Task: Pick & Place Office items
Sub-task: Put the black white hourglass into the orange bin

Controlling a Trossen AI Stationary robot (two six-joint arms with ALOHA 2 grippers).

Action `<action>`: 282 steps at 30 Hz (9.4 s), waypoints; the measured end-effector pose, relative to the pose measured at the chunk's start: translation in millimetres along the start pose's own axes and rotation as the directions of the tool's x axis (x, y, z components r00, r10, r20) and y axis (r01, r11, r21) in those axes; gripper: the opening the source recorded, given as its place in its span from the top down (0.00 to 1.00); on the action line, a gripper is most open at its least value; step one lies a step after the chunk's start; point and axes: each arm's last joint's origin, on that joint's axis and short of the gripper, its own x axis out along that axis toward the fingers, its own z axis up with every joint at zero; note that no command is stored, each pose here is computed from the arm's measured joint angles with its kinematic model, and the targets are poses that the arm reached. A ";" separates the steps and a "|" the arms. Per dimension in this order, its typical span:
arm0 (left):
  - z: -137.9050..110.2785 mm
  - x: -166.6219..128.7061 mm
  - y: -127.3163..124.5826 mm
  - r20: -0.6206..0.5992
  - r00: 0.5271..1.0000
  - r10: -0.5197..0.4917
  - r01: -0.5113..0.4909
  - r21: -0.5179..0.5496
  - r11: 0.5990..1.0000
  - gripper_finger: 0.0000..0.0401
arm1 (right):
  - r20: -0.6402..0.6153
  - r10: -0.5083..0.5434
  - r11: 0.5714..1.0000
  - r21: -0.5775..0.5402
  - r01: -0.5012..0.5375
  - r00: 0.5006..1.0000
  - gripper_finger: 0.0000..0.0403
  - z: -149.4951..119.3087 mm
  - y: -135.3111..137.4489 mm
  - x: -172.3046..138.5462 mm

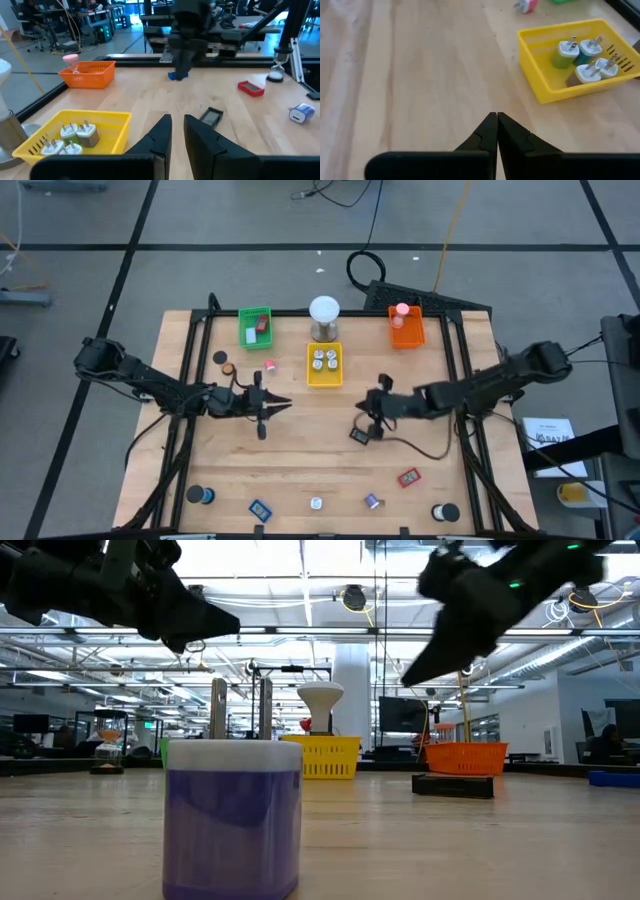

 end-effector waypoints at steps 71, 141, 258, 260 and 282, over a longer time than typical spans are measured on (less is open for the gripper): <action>-0.5 -5.0 -16.0 -0.010 0.994 -0.110 0.110 0.017 0.994 0.87 | -0.785 -0.030 0.930 0.205 0.306 0.619 0.15 -94.1 207.8 -174.5; -2.1 3.7 0.5 0.001 0.999 0.038 -0.037 -0.124 0.992 0.87 | -0.738 -0.205 0.914 0.091 0.396 0.643 0.50 8.4 -151.2 -15.9; -28.9 27.9 -6.1 0.037 0.997 0.063 -0.063 -0.012 0.998 0.87 | -0.147 -0.716 0.544 0.496 0.677 0.683 0.58 -65.9 -257.3 -25.8; -29.0 27.9 -6.0 0.036 0.997 0.064 -0.063 -0.012 0.998 0.87 | -0.150 -0.716 0.543 0.495 0.678 0.682 0.56 -66.6 -257.7 -24.8; -28.8 27.9 -6.1 0.038 0.997 0.064 -0.063 -0.013 0.998 0.87 | -0.098 -0.753 0.514 0.529 0.675 0.650 0.35 -58.2 -256.8 -32.1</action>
